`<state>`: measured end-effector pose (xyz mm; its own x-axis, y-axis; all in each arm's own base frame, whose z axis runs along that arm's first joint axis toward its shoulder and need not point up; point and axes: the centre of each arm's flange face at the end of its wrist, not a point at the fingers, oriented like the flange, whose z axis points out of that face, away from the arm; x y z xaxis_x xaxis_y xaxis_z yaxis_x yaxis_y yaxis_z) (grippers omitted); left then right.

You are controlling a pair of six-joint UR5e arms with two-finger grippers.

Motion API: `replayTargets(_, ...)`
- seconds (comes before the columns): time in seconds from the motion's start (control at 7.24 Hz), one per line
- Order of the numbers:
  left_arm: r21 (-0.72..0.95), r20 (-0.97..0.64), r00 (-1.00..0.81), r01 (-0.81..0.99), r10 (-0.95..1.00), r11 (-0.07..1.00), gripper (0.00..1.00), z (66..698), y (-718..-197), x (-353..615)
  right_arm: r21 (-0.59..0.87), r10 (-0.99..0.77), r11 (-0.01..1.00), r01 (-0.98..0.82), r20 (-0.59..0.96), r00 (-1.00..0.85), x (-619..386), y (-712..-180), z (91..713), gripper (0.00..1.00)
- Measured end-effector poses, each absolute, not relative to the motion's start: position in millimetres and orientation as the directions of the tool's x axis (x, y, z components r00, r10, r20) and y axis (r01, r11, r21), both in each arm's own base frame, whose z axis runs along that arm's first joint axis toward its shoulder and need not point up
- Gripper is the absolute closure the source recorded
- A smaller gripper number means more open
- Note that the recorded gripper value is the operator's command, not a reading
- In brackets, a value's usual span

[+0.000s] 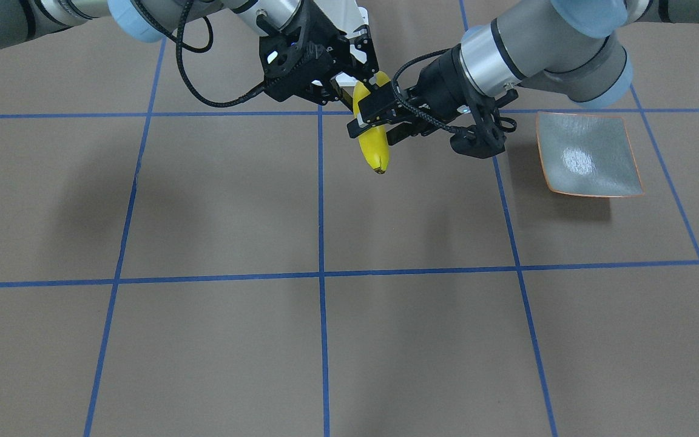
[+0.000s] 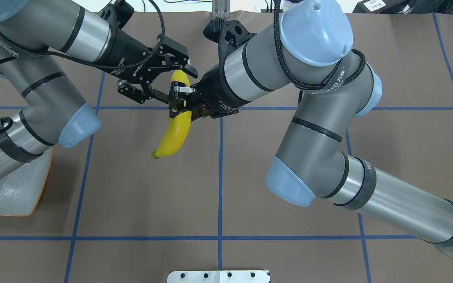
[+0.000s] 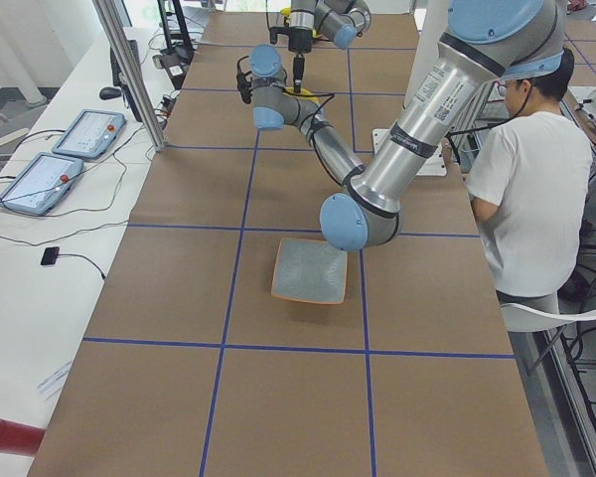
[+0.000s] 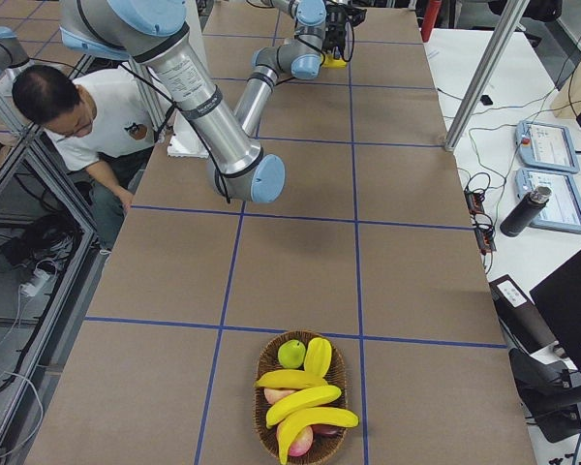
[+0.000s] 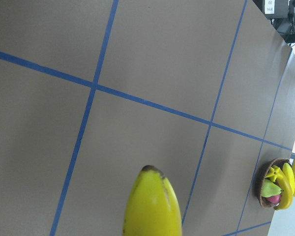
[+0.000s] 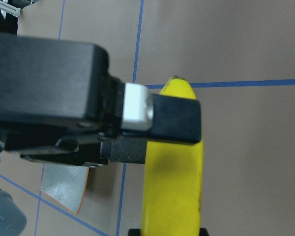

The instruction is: Transfer all bananas from basket to plate

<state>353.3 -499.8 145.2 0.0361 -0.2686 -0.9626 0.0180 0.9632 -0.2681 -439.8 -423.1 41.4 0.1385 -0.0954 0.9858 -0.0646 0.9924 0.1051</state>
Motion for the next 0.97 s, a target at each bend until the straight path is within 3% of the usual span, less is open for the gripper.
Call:
replayTargets(0.14, -0.269, -0.962, 0.036, 0.018, -0.270, 0.963, 0.51, 145.7, -499.7, 353.5, 0.101, -0.092, 0.993, -0.065, 0.986, 0.138, -439.6, -422.8, 41.3, 1.00)
replayTargets(0.41, -0.271, -0.962, 0.036, 0.021, -0.271, 0.962, 1.00, 145.7, -500.0, 353.6, 0.100, -0.090, 0.993, -0.065, 0.987, 0.136, -439.4, -422.5, 41.1, 1.00)
replayTargets(0.55, -0.271, -0.962, 0.036, 0.022, -0.271, 0.962, 1.00, 145.8, -500.1, 353.6, 0.102, -0.093, 0.993, -0.065, 0.987, 0.132, -439.1, -422.3, 40.8, 0.41)
replayTargets(0.69, -0.271, -0.962, 0.036, 0.022, -0.272, 0.962, 1.00, 145.8, -500.1, 353.6, 0.106, -0.097, 0.992, -0.066, 0.987, 0.126, -438.7, -421.9, 40.6, 0.00)
replayTargets(0.97, -0.282, -0.959, 0.035, 0.023, -0.282, 0.959, 1.00, 146.7, -500.1, 353.6, 0.110, -0.101, 0.992, -0.068, 0.988, 0.120, -437.4, -422.1, 41.0, 0.00)
